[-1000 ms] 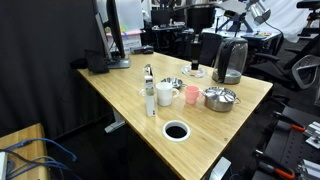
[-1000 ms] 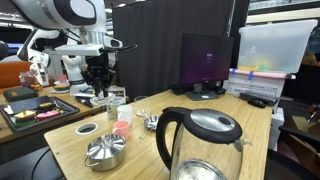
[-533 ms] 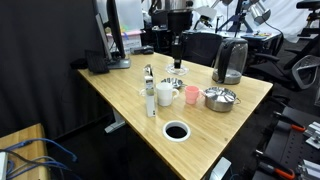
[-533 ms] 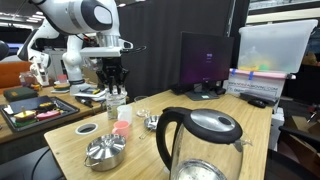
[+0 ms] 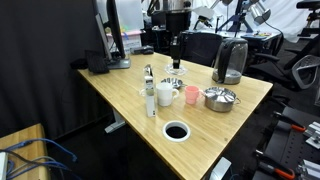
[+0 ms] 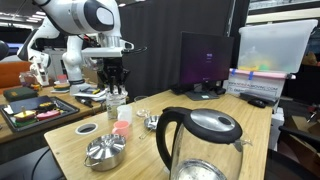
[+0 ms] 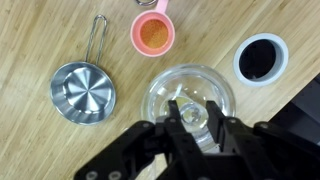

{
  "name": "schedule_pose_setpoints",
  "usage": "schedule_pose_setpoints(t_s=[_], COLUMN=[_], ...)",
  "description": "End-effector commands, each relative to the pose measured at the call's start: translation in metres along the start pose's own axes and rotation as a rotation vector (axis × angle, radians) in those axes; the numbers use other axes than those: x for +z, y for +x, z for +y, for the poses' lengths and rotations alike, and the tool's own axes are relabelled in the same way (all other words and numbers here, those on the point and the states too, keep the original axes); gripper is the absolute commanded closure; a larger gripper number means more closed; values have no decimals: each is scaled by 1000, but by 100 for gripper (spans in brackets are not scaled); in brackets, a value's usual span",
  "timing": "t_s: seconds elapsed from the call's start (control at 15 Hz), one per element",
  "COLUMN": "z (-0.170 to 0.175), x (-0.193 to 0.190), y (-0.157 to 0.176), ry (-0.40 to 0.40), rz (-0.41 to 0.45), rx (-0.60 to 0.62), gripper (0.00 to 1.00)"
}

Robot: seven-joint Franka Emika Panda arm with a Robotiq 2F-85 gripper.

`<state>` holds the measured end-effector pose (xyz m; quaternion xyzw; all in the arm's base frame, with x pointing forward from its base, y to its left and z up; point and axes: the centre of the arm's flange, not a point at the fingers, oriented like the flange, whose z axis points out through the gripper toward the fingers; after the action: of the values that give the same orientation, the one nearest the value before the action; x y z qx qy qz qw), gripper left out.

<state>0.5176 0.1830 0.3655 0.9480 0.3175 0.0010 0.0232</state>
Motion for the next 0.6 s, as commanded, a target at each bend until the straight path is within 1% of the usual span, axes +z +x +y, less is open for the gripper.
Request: schedule_pose_setpoints(t_s=[0.0,0.27,0.53], z=[4,20,43], x=[-1,-13,-15], y=[15,52,80], ry=[15,-10,-43], rz=[29,84,104], rx=[14,13,25], gripper=[92,92,92])
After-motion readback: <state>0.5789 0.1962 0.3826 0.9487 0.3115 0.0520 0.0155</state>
